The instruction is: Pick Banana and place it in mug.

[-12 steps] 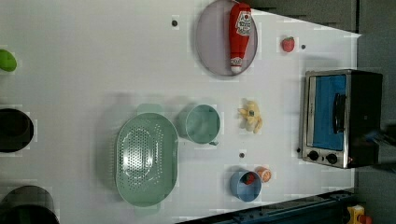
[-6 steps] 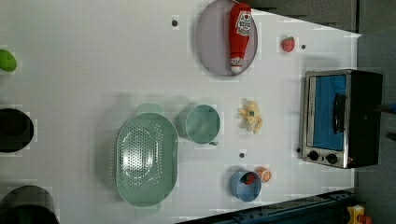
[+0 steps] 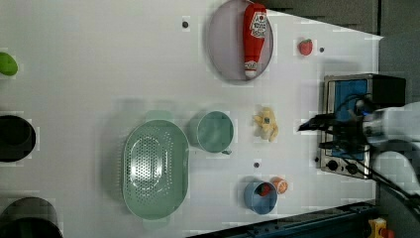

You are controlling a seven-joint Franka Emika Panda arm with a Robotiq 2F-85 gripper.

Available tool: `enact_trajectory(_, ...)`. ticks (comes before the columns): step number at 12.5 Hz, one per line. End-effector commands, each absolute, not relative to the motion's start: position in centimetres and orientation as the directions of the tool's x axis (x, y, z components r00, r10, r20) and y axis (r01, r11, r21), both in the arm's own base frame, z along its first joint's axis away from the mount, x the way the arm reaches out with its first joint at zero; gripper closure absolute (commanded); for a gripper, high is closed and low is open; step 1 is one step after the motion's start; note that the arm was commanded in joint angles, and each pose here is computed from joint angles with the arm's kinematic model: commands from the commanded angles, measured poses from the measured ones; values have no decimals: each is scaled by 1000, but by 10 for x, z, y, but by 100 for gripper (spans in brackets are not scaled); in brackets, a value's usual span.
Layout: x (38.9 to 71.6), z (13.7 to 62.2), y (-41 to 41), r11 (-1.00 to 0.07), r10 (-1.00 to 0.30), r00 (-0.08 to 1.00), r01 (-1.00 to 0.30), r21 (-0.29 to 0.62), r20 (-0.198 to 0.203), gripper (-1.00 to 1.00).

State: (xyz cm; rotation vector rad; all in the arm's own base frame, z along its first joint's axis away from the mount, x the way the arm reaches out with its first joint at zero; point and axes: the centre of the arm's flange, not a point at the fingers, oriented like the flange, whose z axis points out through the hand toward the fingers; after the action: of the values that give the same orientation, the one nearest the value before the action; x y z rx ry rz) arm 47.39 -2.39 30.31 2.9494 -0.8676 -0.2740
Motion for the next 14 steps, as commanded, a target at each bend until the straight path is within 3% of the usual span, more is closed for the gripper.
enact_trajectory(1, 496, 303, -30, -939, -343, 939, -343, 22, -32, -100)
enact_trajectory(6, 487, 199, -18, -948, -318, 944, -316, 41, -91, -100)
enact_trajectory(9, 487, 165, -12, -952, -306, 949, -304, 33, -72, -100)
enact_trajectory(12, 481, 147, -12, -951, -309, 946, -306, 41, -94, -95)
enact_trajectory(13, 483, 146, -12, -951, -309, 948, -307, 37, -82, -74)
enact_trajectory(14, 486, 149, -12, -951, -308, 950, -307, 27, -50, -32)
